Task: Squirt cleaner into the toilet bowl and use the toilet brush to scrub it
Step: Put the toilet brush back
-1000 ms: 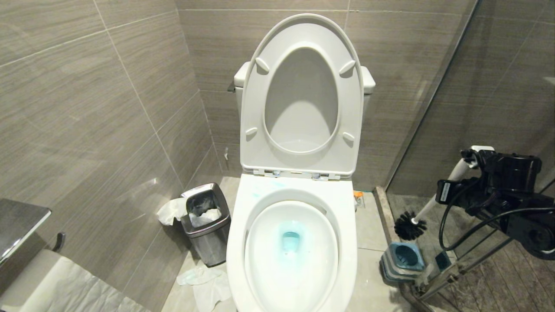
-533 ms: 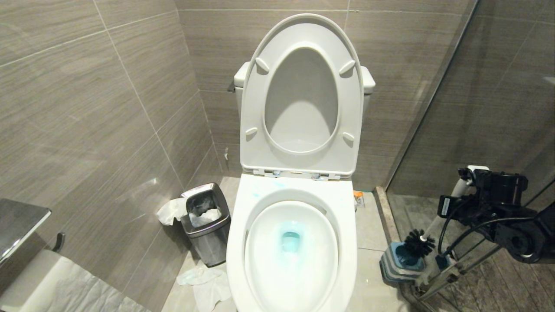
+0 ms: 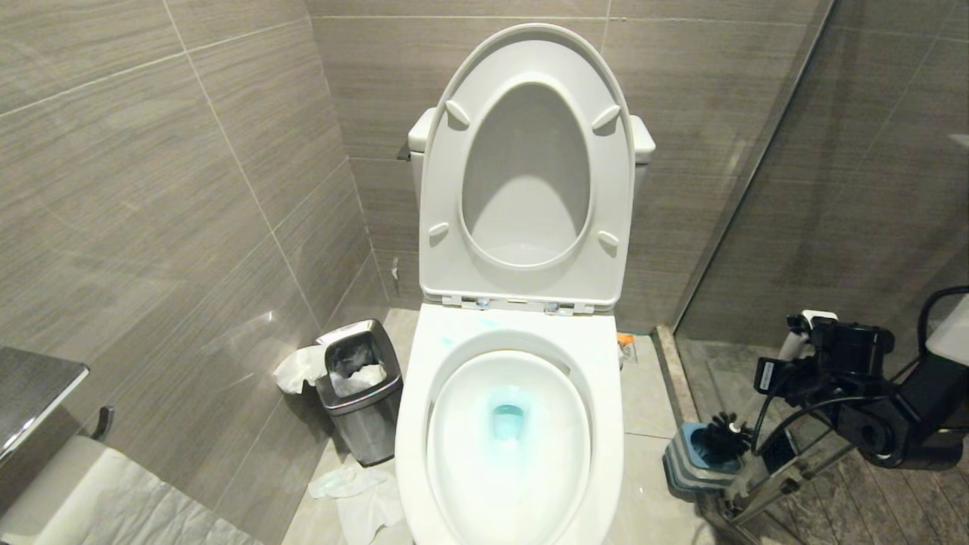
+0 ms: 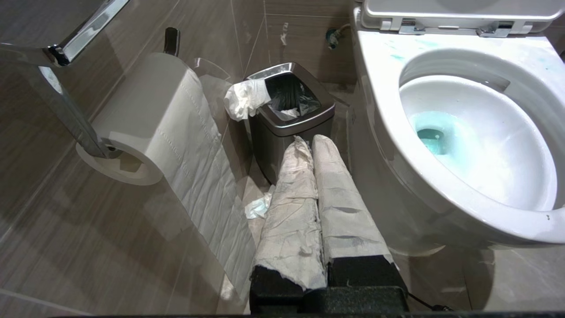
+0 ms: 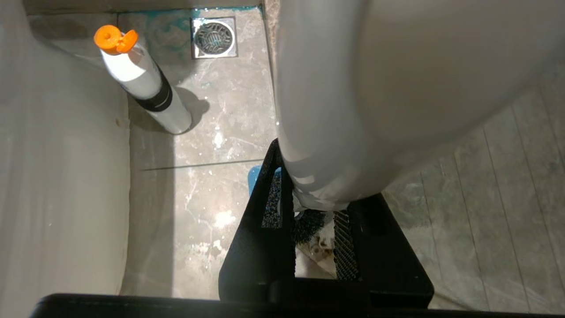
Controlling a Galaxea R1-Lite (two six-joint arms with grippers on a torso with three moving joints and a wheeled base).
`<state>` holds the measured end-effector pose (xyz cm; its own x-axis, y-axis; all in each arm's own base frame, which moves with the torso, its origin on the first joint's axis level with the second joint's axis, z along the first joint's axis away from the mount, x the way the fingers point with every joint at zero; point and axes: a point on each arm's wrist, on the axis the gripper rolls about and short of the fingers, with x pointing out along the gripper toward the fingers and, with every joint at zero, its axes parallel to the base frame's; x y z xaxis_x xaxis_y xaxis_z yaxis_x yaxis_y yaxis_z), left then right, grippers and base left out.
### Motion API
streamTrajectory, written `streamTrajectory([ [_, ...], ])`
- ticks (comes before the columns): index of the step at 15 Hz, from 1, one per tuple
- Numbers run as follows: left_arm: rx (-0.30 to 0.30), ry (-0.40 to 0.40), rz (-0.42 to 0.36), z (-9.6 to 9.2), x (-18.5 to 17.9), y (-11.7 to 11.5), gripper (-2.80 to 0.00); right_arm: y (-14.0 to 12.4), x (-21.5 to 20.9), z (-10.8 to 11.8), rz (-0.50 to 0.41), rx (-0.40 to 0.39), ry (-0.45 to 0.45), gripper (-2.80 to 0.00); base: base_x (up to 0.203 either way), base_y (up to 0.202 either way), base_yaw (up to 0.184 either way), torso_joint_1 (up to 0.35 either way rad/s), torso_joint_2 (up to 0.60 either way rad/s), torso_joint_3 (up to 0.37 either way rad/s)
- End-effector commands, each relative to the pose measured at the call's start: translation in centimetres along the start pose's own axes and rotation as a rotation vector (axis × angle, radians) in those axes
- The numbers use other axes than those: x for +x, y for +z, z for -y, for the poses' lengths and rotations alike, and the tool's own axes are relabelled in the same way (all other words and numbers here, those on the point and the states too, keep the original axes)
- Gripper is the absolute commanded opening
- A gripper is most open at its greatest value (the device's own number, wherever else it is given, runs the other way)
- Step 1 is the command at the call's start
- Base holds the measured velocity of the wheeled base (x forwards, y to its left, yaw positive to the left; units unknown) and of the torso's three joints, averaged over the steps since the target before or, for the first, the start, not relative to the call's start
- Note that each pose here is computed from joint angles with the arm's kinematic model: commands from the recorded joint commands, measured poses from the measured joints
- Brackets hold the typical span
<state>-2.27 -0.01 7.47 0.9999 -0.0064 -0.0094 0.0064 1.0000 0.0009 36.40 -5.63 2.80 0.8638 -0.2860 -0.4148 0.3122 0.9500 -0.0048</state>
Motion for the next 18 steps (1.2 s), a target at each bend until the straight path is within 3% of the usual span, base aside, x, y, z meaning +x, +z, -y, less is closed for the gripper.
streamTrajectory([
  [1,0.001,0.0,-0.001,0.0,0.0,0.0,-2.8,-0.6,1.4,-0.2,-0.003,0.0,-0.001,-2.8,0.0,0.0,0.0,0.0,0.0,0.0],
  [13,0.001,0.0,-0.001,0.0,0.0,0.0,-2.8,-3.2,5.3,-0.7,-0.039,-0.011,-0.001,-2.8,0.0,0.0,0.0,0.0,0.0,0.0],
  [18,0.001,0.0,-0.001,0.0,0.0,0.0,-2.8,-5.6,6.5,-0.7,-0.095,-0.023,-0.012,-2.8,0.0,0.0,0.0,0.0,0.0,0.0],
])
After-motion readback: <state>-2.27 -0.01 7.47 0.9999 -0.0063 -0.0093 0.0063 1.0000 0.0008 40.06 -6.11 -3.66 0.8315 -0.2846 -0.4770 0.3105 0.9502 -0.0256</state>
